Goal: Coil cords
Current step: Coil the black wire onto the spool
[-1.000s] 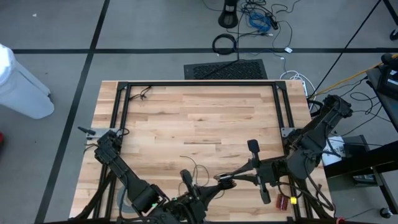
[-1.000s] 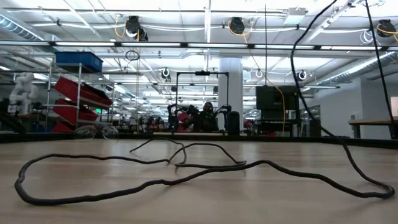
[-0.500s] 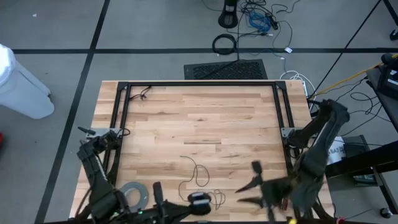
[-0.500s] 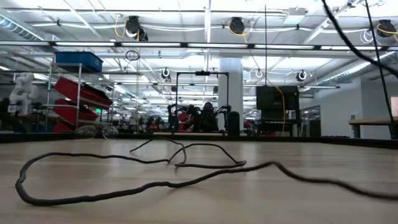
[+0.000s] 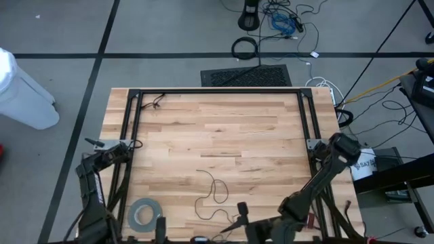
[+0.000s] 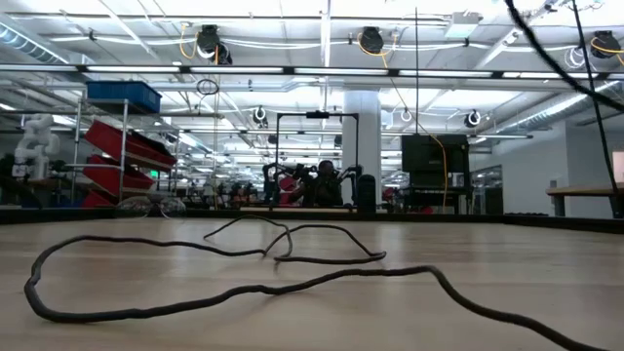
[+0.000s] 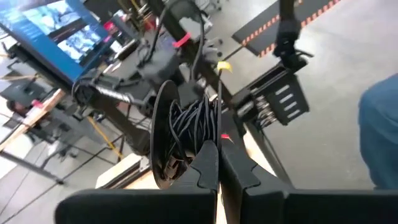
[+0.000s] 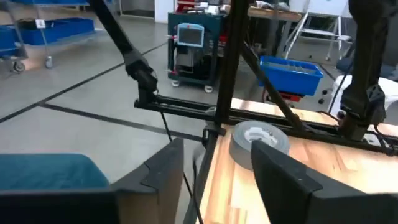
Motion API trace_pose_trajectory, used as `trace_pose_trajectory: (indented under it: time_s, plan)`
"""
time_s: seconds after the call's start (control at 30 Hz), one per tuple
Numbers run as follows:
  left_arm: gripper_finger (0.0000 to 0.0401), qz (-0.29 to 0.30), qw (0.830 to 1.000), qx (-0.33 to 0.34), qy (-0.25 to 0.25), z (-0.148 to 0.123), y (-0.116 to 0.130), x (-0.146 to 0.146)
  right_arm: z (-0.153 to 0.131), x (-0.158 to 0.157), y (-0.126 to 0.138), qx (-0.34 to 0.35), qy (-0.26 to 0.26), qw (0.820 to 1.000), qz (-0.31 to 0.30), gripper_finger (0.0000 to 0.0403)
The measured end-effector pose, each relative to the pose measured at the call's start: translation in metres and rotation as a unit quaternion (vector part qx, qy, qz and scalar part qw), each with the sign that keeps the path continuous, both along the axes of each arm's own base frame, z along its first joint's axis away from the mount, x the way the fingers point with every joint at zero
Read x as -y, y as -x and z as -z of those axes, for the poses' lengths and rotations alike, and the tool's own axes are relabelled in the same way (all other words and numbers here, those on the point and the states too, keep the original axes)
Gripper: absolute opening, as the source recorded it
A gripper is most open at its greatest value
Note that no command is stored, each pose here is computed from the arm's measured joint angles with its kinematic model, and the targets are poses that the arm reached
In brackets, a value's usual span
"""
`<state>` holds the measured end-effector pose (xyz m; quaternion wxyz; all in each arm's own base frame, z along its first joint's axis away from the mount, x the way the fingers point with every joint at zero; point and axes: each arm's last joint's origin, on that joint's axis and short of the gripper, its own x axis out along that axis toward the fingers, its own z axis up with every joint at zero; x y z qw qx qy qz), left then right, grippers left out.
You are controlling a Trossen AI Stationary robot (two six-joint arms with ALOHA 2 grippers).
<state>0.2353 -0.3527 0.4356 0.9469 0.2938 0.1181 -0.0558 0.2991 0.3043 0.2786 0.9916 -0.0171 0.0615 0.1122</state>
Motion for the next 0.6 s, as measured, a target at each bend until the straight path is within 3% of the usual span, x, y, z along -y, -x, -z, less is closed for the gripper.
trace_pose_trajectory:
  time_s: [0.17, 0.33, 0.6]
  plan:
    - [0.0, 0.023, 1.0, 0.0, -0.001, 0.0, 0.016, 0.01, 0.008, -0.004, -0.007, 0.005, -0.04, 0.999, -0.03, 0.0188]
    - [0.0, 0.037, 0.999, 0.0, -0.005, 0.001, 0.026, 0.016, 0.019, -0.006, -0.017, 0.013, -0.055, 0.998, -0.034, 0.0176]
    - [0.0, 0.053, 0.998, -0.004, -0.023, 0.003, 0.032, 0.02, 0.032, -0.003, -0.037, 0.051, -0.098, 0.99, -0.092, 0.0167]
